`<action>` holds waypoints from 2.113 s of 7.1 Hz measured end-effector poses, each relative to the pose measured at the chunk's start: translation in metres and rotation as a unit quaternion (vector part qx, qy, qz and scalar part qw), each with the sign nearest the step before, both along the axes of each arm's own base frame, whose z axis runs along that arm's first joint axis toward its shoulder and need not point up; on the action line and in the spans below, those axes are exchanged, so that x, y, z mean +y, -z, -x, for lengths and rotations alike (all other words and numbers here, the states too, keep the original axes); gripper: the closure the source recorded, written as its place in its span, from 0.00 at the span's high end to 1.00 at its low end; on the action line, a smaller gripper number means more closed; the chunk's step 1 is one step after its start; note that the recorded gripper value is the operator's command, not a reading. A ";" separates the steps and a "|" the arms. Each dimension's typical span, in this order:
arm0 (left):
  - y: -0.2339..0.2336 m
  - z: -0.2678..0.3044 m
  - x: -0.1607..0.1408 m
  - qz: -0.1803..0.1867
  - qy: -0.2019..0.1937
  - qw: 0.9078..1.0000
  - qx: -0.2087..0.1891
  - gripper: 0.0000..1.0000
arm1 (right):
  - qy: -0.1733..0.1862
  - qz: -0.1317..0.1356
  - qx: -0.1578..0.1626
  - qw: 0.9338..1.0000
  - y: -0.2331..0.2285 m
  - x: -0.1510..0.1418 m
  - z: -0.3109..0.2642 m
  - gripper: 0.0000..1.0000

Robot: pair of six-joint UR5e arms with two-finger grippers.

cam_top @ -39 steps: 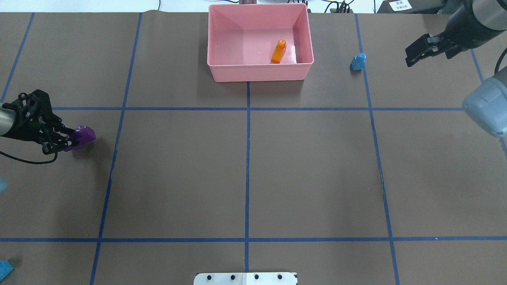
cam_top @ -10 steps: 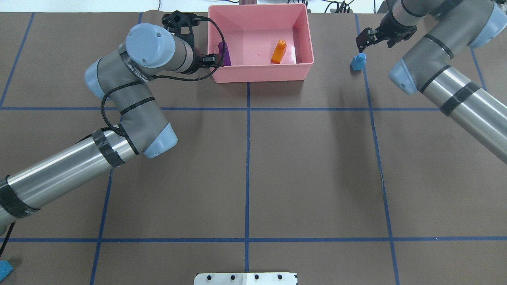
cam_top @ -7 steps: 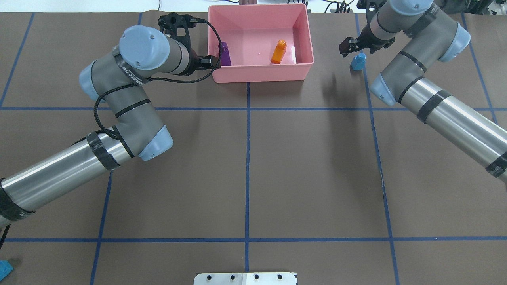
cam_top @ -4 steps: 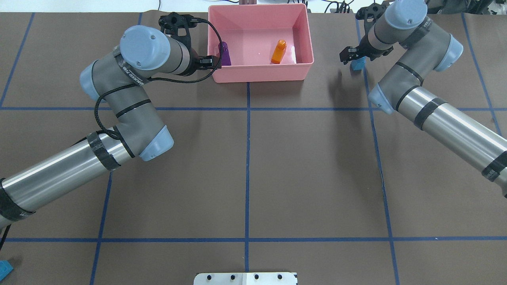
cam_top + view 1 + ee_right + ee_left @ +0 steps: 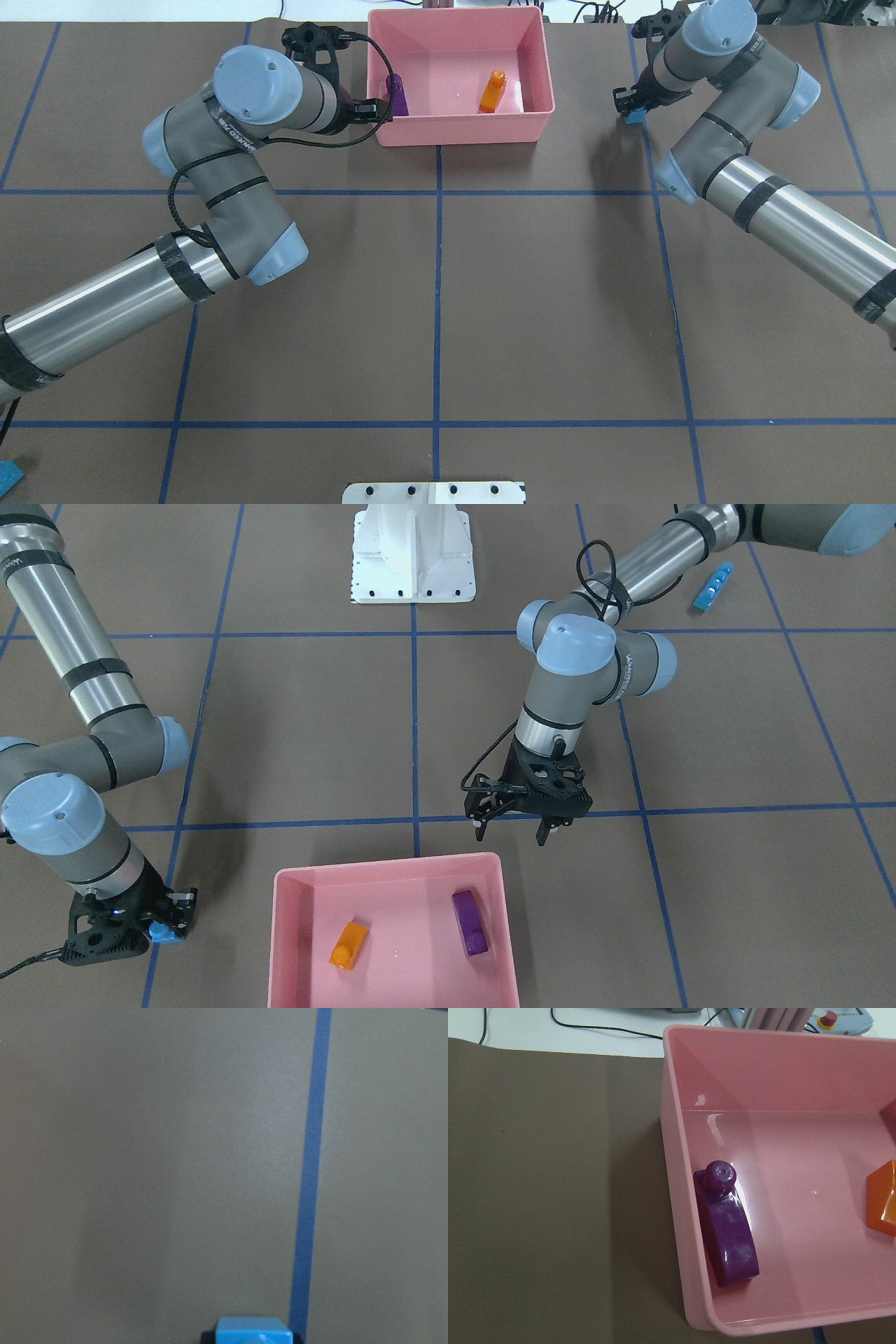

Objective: Put all blocks into box

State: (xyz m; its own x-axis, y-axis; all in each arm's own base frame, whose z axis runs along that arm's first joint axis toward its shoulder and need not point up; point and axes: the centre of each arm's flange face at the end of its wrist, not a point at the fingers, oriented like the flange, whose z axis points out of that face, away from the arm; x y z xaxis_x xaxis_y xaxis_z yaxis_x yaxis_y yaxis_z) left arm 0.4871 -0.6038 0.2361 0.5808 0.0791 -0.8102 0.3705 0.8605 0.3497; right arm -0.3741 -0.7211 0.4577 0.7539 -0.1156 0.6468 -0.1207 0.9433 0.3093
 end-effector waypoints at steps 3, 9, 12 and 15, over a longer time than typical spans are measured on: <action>-0.006 0.017 0.004 -0.005 -0.030 0.999 -0.013 1.00 | -0.057 -0.014 -0.058 0.997 0.075 -0.014 -0.031 0.00; -0.072 0.151 0.037 -0.059 -0.133 0.985 -0.095 1.00 | -0.159 0.041 -0.140 0.976 0.235 -0.008 0.059 0.96; -0.073 0.150 0.038 -0.056 -0.133 0.985 -0.093 1.00 | -0.151 0.055 -0.097 0.982 0.240 0.006 0.072 0.99; -0.080 0.154 0.042 -0.051 -0.133 0.985 -0.095 1.00 | -0.102 0.070 -0.031 0.992 0.265 0.021 0.042 0.99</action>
State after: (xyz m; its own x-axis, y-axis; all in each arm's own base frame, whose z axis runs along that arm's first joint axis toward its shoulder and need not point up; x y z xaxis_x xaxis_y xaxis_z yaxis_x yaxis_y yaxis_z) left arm 0.3334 -0.5617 0.3165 0.6698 0.3245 -0.6679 0.0566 0.8746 0.4816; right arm -0.4157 -0.6997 0.1930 0.7108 0.1290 0.6915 -0.3274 0.9307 0.1629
